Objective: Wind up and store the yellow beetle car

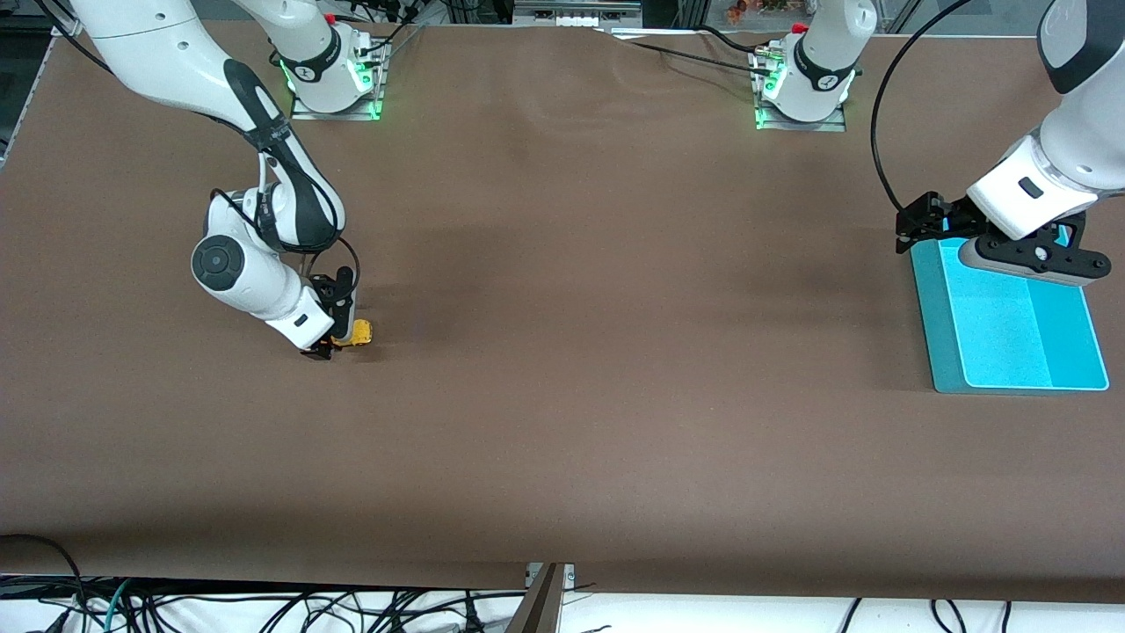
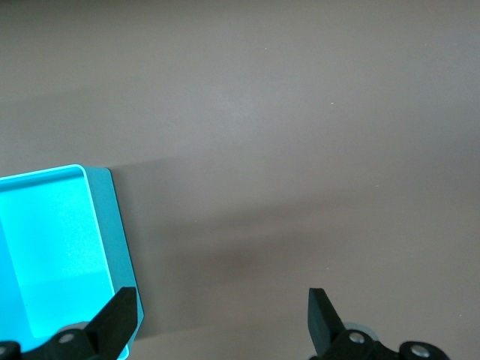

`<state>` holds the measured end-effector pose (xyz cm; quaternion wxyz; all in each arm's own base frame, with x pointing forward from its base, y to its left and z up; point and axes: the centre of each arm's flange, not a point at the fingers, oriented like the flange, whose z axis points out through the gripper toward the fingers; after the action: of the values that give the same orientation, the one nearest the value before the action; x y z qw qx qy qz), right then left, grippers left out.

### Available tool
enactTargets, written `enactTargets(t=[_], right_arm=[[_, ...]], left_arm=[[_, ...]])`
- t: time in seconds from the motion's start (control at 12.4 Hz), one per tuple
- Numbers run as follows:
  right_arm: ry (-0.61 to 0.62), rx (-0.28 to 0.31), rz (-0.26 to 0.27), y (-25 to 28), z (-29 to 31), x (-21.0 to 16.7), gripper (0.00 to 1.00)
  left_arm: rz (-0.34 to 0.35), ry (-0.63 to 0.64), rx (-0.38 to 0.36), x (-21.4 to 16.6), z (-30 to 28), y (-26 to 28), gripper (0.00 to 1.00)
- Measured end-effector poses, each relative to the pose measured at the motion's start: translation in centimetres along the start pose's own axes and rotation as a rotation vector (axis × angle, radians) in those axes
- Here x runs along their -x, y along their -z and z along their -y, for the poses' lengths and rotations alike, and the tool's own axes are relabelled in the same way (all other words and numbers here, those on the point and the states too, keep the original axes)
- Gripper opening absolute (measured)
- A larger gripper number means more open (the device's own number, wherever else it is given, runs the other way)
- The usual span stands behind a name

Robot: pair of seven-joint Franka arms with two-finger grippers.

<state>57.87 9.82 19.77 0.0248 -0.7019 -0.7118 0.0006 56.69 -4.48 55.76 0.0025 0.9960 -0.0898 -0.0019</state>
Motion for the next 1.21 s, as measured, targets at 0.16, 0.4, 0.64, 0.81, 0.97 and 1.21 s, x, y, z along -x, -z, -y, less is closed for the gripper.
enactTargets(t=[0.16, 0.4, 0.64, 0.81, 0.97, 1.21], right_arm=[[0.017, 0.004, 0.000, 0.2, -0.1, 0.0, 0.72], [0.035, 0.014, -0.001, 0.6, -0.2, 0.0, 0.40], [0.072, 0.016, -0.001, 0.6, -0.2, -0.1, 0.40], [0.108, 0.023, -0.001, 0.7, -0.2, -0.1, 0.40], [0.128, 0.035, -0.002, 0.7, -0.4, -0.1, 0.40], [0.103, 0.044, -0.006, 0.5, -0.6, 1.2, 0.40]], left_arm=[[0.000, 0.000, 0.000, 0.0, 0.0, 0.0, 1.00], [0.000, 0.000, 0.000, 0.0, 0.0, 0.0, 1.00], [0.000, 0.000, 0.000, 0.0, 0.0, 0.0, 1.00], [0.000, 0.000, 0.000, 0.0, 0.0, 0.0, 1.00], [0.000, 0.001, 0.000, 0.0, 0.1, 0.0, 1.00], [0.000, 0.001, 0.000, 0.0, 0.1, 0.0, 1.00]])
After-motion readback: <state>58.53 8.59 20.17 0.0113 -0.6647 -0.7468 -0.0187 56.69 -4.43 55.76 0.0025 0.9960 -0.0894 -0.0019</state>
